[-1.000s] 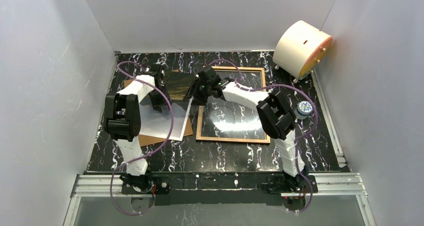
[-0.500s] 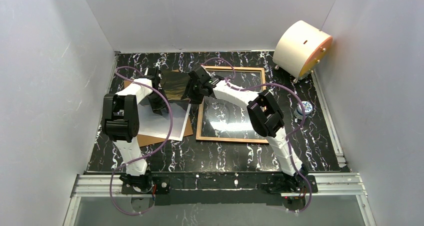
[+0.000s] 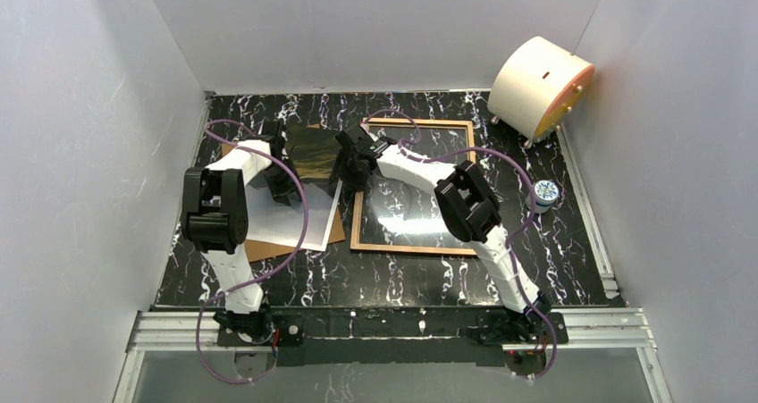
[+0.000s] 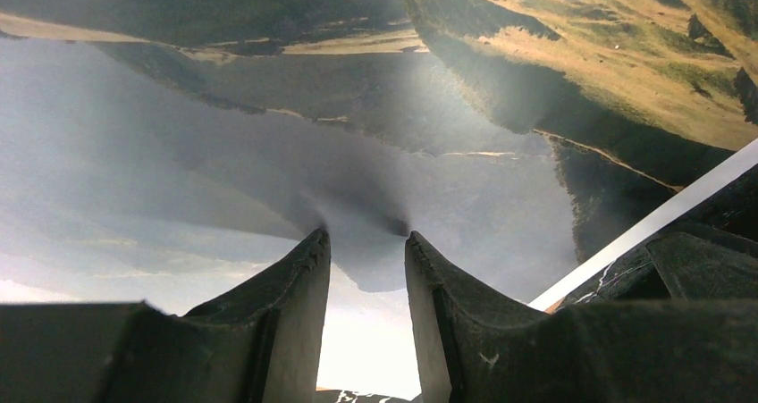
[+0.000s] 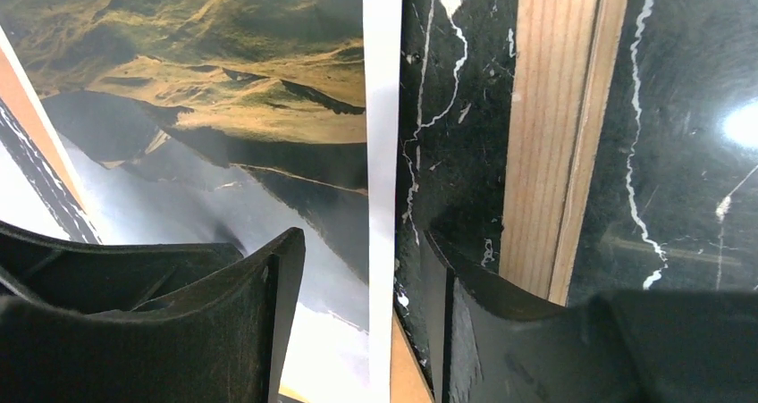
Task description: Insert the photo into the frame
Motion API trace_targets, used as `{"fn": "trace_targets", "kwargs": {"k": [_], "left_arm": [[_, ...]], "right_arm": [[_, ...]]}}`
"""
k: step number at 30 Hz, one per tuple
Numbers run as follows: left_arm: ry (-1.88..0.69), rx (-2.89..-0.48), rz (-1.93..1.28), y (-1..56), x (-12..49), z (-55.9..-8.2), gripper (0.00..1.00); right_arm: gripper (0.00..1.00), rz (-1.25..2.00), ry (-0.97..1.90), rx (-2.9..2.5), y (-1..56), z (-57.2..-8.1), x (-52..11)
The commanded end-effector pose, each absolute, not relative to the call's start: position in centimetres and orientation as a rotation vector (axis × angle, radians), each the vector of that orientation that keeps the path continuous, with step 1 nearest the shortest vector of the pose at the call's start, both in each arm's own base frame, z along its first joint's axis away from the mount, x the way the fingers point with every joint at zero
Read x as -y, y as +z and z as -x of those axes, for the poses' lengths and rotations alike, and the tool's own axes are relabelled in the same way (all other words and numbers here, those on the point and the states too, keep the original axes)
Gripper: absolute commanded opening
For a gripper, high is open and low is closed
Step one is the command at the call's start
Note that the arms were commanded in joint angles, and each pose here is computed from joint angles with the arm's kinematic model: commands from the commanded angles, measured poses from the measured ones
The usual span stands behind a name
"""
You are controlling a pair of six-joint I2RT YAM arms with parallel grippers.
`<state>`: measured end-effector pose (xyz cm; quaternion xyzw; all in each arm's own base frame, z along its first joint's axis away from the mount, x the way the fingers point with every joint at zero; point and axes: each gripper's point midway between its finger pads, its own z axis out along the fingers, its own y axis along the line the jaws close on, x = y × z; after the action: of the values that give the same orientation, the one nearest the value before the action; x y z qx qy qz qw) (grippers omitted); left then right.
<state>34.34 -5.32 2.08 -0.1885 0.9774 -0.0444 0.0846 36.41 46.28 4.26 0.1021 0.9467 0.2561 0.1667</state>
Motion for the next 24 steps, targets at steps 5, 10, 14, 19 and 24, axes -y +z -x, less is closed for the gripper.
{"fn": "trace_targets", "kwargs": {"k": [5,10,14,19,24], "left_arm": [[-0.176,-2.967,0.577,1.2,5.9,-32.9,0.35],[-0.181,-2.977,0.577,1.0,6.0,-32.8,0.35],[-0.174,-2.989,0.573,0.7,5.9,-32.8,0.35],[-0.170,-2.996,0.570,0.4,5.9,-32.9,0.35],[-0.159,-3.004,0.558,0.2,5.8,-33.0,0.35]], "right_arm": [[0.59,-0.343,0.847,-2.733,4.7,-36.5,-47.7],[0.59,-0.372,1.010,-2.746,5.1,-36.1,-48.4],[0.59,-0.352,1.187,-2.699,7.2,-36.0,-49.2],[0.59,-0.261,1.324,-2.601,9.5,-36.3,-49.8],[0.59,-0.197,1.433,-2.506,11.2,-36.6,-49.7]]}}
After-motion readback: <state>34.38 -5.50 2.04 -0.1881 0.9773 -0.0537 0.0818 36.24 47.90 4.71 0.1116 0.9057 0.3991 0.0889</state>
